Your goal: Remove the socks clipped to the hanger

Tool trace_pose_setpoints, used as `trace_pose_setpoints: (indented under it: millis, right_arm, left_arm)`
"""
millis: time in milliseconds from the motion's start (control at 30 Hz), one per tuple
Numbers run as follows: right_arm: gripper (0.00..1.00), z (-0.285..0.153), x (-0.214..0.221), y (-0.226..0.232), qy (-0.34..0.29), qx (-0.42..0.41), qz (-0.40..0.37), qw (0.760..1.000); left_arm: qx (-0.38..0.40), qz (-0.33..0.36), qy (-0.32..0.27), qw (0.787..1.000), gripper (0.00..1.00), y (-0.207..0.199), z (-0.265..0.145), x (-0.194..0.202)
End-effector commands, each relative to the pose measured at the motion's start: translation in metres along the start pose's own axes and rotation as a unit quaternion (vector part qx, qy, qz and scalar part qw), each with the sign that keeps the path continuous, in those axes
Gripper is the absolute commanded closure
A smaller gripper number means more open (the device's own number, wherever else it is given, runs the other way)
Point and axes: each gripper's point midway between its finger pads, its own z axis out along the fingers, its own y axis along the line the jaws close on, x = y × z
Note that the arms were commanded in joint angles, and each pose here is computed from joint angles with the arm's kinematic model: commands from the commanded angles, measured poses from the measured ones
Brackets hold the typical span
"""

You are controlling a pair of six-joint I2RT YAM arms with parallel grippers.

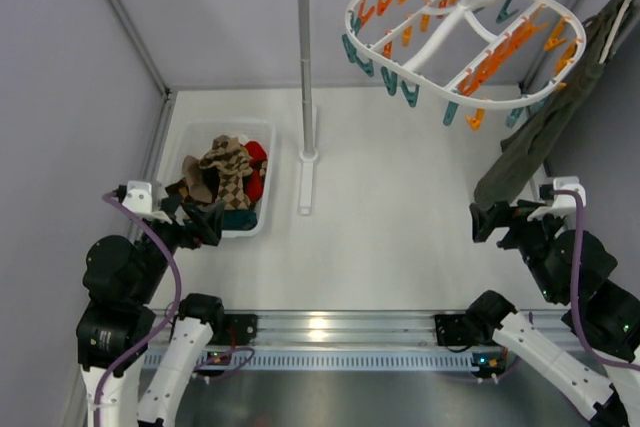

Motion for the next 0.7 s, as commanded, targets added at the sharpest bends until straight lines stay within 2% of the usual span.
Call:
trace_pose_setpoints:
  millis: [0,333,667]
  right_arm:
    - [0.01,-0.010,-0.005,-0.010,0.002,0.012,-0.016,1.000]
    - [0.00,-0.014,-0.012,-0.022,0.006,0.038,-0.049,0.998]
    - [0.00,-0.014,-0.014,-0.023,0.000,0.043,-0.041,0.998]
  left_arm:
    - [-0.007,0.009,0.005,1.000,0.02,0.004,0.002,0.006]
    - [0.001,0.009,0.016,1.000,0.01,0.002,0.007,0.013]
    - [0.000,0.007,0.038,0.999,0.01,0.004,0.019,0.022]
